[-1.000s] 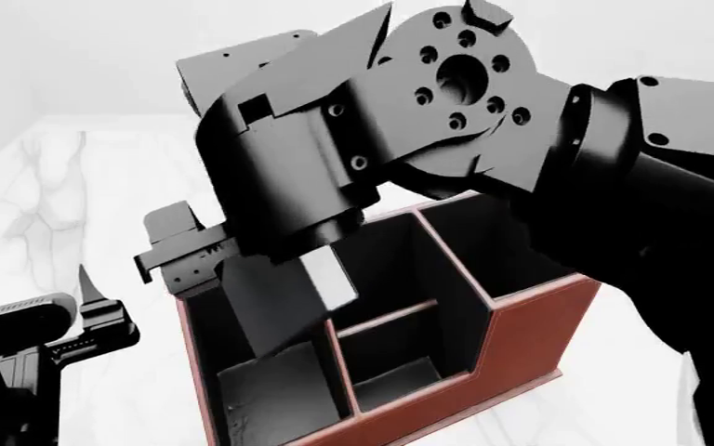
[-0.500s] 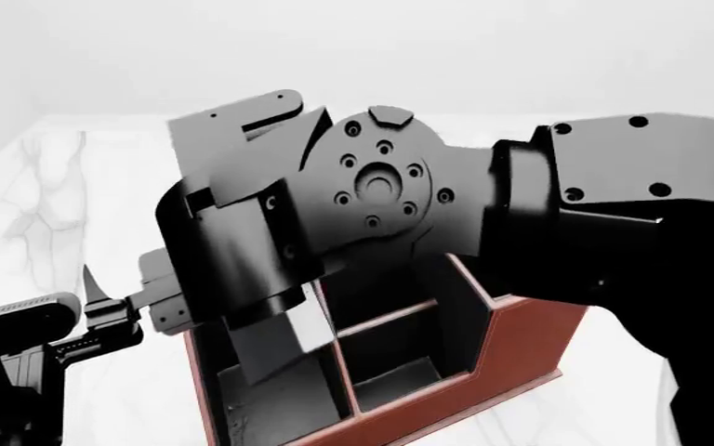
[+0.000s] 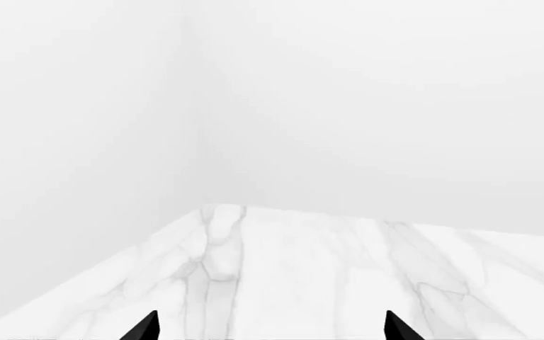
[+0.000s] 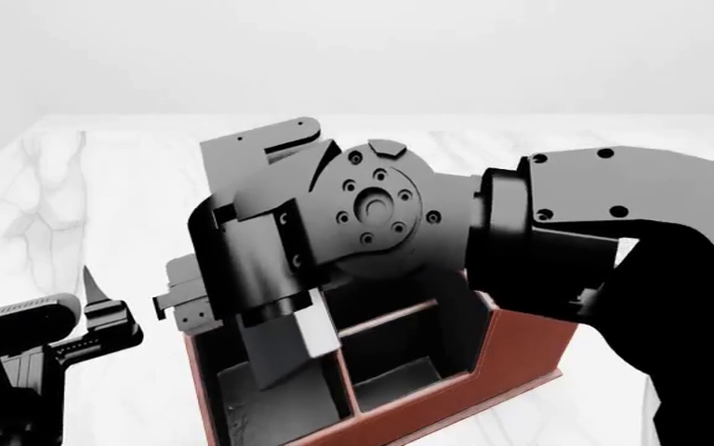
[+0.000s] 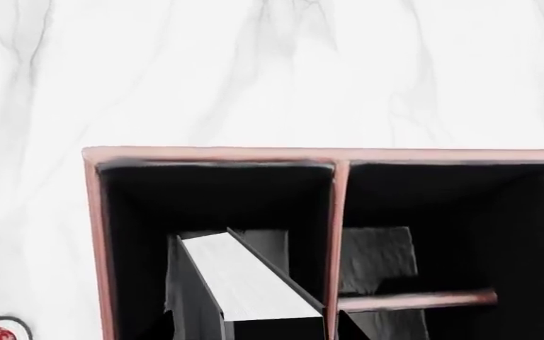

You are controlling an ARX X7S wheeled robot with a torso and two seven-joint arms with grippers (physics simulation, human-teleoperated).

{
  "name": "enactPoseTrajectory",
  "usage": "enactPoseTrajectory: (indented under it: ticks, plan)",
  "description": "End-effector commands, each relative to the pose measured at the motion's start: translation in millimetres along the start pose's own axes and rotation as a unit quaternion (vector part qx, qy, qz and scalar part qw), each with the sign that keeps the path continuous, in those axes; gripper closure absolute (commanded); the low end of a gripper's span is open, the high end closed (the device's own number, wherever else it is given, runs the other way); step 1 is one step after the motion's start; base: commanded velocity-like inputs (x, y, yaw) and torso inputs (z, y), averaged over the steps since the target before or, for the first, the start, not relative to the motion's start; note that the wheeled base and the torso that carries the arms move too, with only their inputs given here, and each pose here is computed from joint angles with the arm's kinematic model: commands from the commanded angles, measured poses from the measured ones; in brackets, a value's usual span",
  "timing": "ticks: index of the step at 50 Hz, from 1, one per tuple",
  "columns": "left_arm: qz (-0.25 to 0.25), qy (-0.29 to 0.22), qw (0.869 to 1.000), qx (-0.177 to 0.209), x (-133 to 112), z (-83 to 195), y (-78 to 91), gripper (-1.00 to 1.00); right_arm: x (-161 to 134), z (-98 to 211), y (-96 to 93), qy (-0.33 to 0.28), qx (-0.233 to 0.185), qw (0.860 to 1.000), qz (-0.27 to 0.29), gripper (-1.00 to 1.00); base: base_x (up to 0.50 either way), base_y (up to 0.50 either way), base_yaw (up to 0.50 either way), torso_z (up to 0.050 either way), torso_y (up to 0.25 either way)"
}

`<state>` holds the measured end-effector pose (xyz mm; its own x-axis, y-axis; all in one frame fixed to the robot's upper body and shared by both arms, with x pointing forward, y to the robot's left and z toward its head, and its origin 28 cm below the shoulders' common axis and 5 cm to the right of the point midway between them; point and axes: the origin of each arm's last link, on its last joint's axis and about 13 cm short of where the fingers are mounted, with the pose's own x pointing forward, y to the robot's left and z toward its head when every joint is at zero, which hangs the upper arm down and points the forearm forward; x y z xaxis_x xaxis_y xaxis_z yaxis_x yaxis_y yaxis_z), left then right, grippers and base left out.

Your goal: Pick up the book and place it in the left compartment of the caddy.

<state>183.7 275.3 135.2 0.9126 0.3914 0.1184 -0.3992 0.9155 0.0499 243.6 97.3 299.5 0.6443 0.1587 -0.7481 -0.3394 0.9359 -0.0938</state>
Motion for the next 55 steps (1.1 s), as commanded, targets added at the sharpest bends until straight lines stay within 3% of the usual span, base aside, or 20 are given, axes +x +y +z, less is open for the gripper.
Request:
enactPoseTrajectory:
  ticks: [1, 6, 13, 19, 41, 55]
  plan:
    - [0.000, 0.001, 1.000, -0.001, -0.6, -1.3, -0.1, -1.00, 10.9, -6.4, -2.7, -0.002, -0.026, 0.985, 0.169, 1.00, 0.00, 0.00, 0.00, 0.000, 0.000]
    - [-0.002, 0.002, 1.000, -0.002, -0.5, -2.6, -1.1, -1.00, 17.9, -12.2, -2.5, -0.001, -0.033, 0.986, 0.162, 1.00, 0.00, 0.00, 0.00, 0.000, 0.000]
    - [-0.005, 0.003, 1.000, -0.002, 1.5, -3.3, -3.4, -1.00, 17.1, -27.8, 1.2, -0.028, -0.096, 0.990, 0.102, 1.00, 0.00, 0.00, 0.00, 0.000, 0.001]
    - [-0.004, 0.003, 1.000, -0.002, 0.6, -3.4, -1.6, -1.00, 14.6, -38.5, 5.0, -0.031, -0.119, 0.987, 0.104, 1.00, 0.00, 0.00, 0.00, 0.002, 0.002]
    - [-0.007, 0.004, 1.000, -0.002, 1.7, -3.8, -2.3, -1.00, 15.4, -49.7, 8.3, -0.013, -0.129, 0.980, 0.150, 1.00, 0.00, 0.00, 0.00, 0.000, 0.001]
    - [-0.009, 0.007, 1.000, -0.003, 0.7, -7.1, -3.1, -1.00, 28.8, -51.3, 6.2, -0.011, -0.121, 0.981, 0.151, 1.00, 0.00, 0.00, 0.00, 0.001, 0.001]
